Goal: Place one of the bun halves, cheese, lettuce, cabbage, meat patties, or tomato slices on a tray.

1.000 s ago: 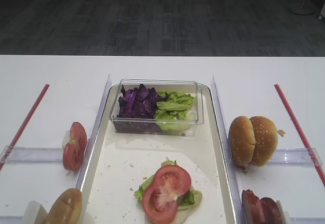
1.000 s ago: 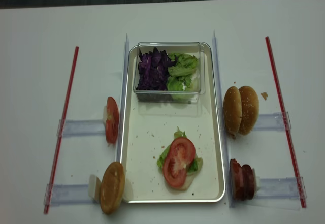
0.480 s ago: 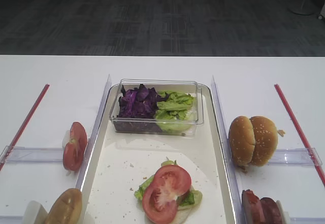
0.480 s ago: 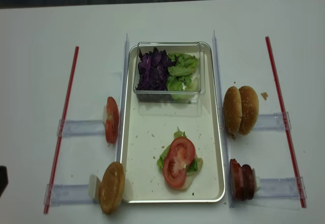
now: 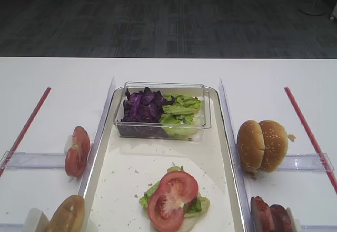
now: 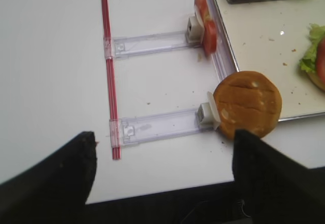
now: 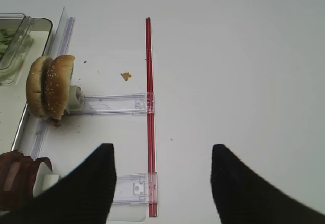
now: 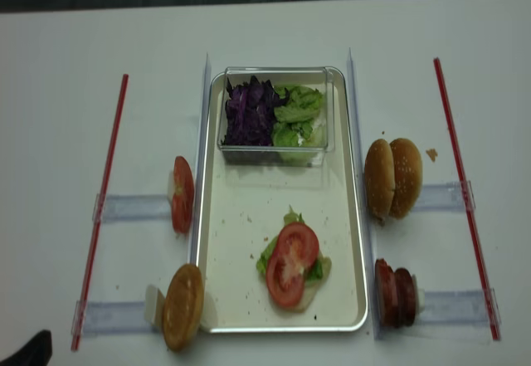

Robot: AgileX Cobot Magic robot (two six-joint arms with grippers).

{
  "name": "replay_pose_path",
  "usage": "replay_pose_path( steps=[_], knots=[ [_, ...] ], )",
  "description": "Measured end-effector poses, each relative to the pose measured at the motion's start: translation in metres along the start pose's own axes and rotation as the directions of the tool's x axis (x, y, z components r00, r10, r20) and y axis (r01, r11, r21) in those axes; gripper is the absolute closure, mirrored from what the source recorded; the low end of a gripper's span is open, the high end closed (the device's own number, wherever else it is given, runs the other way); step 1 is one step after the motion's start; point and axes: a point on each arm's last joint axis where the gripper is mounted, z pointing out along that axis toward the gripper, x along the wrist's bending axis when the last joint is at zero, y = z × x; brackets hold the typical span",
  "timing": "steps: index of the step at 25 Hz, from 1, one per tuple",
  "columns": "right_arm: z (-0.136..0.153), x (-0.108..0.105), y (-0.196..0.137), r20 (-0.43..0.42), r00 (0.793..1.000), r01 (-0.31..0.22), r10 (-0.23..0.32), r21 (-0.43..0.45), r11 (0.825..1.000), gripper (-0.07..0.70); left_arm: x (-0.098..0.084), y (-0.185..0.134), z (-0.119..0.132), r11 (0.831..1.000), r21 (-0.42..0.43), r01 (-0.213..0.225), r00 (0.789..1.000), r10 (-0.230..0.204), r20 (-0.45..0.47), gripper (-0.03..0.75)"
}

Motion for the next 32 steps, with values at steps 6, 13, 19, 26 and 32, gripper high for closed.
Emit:
replay_pose_path(
  steps=[6,13,19,26,32],
  knots=[
    [0.0,0.0,0.0,0.0,1.0,0.0,0.0,0.0,1.0,0.186,0.001,-0.01,0.011,0.999,0.032,0.003,1.0,-0.003,-0.001,0.204],
    [0.0,0.0,0.0,0.0,1.0,0.0,0.0,0.0,1.0,0.186,0.001,-0.01,0.011,0.999,0.034,0.001,1.0,-0.001,-0.001,0.204],
    [0.0,0.0,0.0,0.0,1.0,0.0,0.0,0.0,1.0,0.186,0.001,-0.01,0.013,1.0,0.025,-0.005,1.0,0.005,-0.001,0.204],
    [0.0,0.0,0.0,0.0,1.0,0.0,0.0,0.0,1.0,0.186,0.001,-0.01,0.02,1.0,-0.003,-0.008,1.0,0.008,-0.001,0.204],
    [0.0,0.0,0.0,0.0,1.0,0.0,0.0,0.0,1.0,0.186,0.001,-0.009,0.023,1.0,-0.013,-0.01,1.0,0.01,-0.001,0.204]
  ],
)
